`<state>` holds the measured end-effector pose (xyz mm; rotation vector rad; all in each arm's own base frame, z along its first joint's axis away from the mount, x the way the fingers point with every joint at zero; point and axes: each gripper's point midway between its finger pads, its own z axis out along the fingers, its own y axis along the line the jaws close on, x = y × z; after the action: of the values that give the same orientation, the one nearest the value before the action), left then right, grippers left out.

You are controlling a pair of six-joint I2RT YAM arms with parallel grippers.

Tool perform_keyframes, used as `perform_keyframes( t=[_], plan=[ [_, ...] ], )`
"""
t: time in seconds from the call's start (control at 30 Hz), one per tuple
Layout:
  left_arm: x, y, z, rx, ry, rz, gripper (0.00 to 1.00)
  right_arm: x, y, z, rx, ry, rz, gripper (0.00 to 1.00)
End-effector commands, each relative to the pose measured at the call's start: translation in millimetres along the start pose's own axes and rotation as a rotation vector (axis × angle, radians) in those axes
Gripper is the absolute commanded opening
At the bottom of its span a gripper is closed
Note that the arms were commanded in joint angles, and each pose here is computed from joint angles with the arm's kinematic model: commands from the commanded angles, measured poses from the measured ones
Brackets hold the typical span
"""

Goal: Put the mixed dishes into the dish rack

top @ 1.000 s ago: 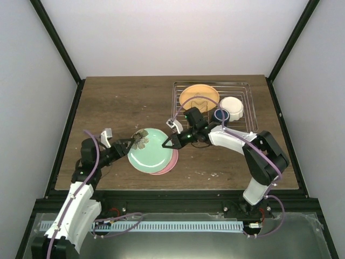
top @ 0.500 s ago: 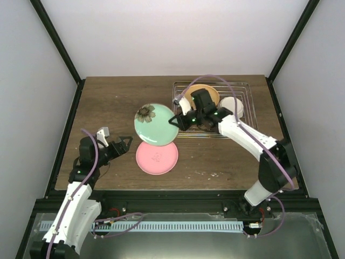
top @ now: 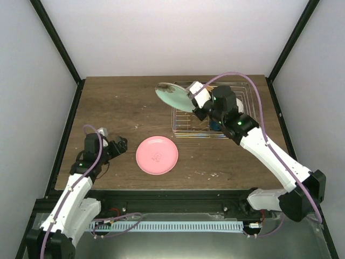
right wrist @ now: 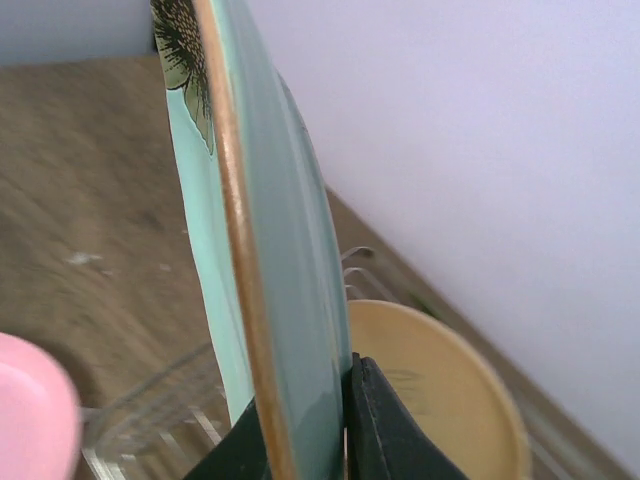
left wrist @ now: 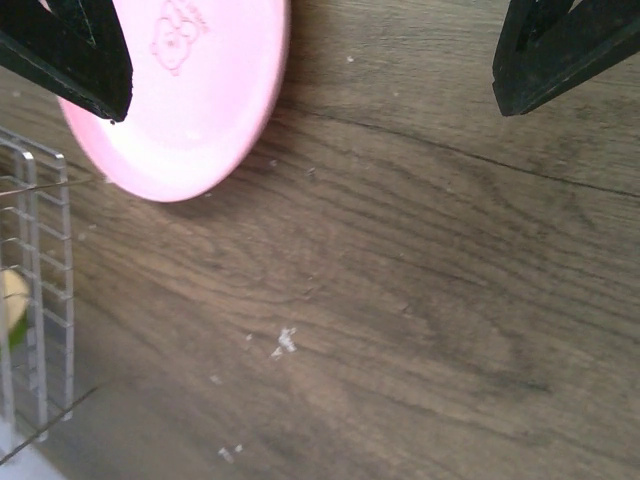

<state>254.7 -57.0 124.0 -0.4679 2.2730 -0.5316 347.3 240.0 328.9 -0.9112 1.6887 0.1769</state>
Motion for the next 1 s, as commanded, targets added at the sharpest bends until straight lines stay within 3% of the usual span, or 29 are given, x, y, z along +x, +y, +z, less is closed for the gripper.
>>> perform_keyframes(
  t=[0.0,0.2,0.47,0.73,0.97],
  plan=[
    [-12.7,-1.5,8.8,-0.043,-0.024,0.059,1.0,-51.6,-55.4,-35.6,0.307,-0.16,-0.21,0.01],
    [-29.7,-30.4,26.9,-0.025,-0.009,0.216,1.0,-37.6,-72.6,-32.0,0.421,-0.078,-0.343,0.01],
    [-59.5,-60.8,24.7,-0.101,-0.1,0.418,1.0,-28.5,-69.3,-28.1,0.426,-0.066,-0.529,0.01],
    [-35.8,-123.5,38.4,0.231,0.029,0.55,1.0,-3.1,-74.2,-19.6,0.368,0.041,-0.656,0.01],
    [-19.8,-124.1,53.6,0.255,0.121,0.569,1.0,18.9,-75.3,-7.1,0.321,0.112,-0.664,0.01]
  ],
)
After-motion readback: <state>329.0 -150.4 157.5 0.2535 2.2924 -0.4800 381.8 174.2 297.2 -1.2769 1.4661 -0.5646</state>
